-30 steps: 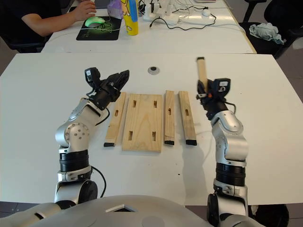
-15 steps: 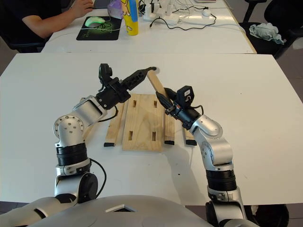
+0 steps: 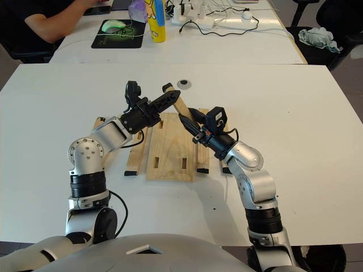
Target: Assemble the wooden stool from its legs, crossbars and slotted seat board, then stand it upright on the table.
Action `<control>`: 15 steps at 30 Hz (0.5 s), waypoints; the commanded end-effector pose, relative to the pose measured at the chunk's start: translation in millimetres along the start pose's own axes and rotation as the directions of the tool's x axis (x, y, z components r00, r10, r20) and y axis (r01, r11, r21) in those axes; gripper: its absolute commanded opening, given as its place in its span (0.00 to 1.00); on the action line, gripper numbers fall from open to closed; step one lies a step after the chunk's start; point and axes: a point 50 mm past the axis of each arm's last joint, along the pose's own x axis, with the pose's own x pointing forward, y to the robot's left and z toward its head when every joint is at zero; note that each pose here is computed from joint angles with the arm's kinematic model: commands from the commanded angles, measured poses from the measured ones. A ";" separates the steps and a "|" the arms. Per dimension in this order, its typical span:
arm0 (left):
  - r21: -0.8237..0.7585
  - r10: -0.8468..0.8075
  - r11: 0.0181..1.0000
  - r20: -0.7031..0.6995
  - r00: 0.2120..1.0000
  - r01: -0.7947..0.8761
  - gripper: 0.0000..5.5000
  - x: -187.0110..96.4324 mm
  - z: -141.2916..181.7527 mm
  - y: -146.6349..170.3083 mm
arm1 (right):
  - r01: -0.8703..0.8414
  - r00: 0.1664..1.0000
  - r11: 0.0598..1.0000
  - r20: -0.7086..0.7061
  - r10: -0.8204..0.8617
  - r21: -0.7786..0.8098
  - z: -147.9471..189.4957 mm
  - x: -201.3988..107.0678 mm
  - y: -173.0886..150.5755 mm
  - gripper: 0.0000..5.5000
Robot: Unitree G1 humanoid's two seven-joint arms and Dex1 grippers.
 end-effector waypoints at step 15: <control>0.000 0.036 0.999 0.022 0.999 -0.036 0.10 -2.7 0.4 4.1 | 0.030 0.999 0.999 -0.025 -0.030 -0.011 -1.9 -0.9 -2.8 0.24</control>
